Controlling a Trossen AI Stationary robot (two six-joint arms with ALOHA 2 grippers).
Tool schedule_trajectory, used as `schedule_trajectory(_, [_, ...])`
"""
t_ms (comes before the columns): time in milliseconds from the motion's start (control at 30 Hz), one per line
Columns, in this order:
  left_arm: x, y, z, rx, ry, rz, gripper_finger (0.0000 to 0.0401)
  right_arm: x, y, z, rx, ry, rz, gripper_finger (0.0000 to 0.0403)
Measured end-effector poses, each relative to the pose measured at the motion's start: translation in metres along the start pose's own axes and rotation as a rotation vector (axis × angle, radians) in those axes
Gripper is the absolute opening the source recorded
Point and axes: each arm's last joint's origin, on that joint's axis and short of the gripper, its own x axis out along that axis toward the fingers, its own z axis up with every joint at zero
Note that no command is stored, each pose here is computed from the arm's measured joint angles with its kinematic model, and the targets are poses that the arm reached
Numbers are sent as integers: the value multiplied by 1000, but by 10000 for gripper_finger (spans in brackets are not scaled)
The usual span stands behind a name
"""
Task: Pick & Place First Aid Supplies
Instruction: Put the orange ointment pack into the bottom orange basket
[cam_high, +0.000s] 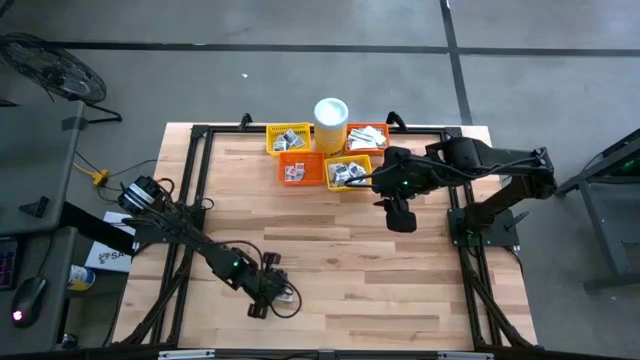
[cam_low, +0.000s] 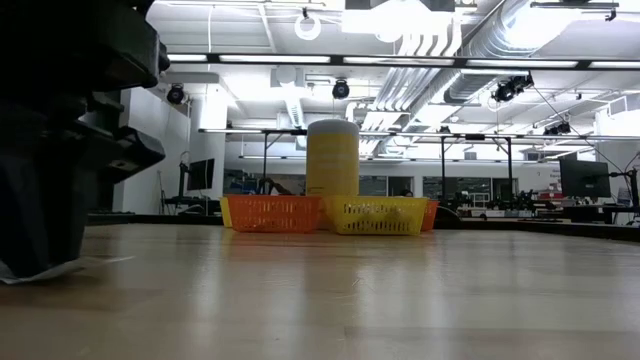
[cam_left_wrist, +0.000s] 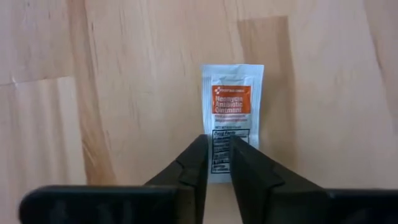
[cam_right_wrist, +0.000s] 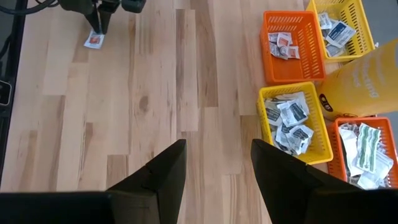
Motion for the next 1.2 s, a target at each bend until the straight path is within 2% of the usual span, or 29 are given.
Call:
schedule_trajectory(167, [1, -1, 2, -23, -21, -13, 39, 0, 0, 0, 0, 1, 0, 174])
schedule_trajectory(333, [2, -2, 3, -118, -31, -17, 6, 0, 0, 0, -4, 1, 0, 174])
schedule_trajectory(633, [-7, -2, 9, -249, -126, 1, 1, 0, 0, 0, -9, 1, 0, 174])
schedule_trajectory(733, [-19, -2, 17, -272, -183, 39, 1, 0, 0, 0, -11, 1, 0, 174])
schedule_trajectory(933, [-48, 9, 42, -331, -332, 207, 0, 0, 0, 0, -11, 0, 0, 174])
schedule_trajectory(1133, [-72, 32, 67, -332, -342, 317, 0, 0, 0, 1, -10, -7, -1, 174])
schedule_trajectory(1200, [-79, 43, 77, -375, -355, 332, 0, 0, 0, 1, -10, -8, -2, 174])
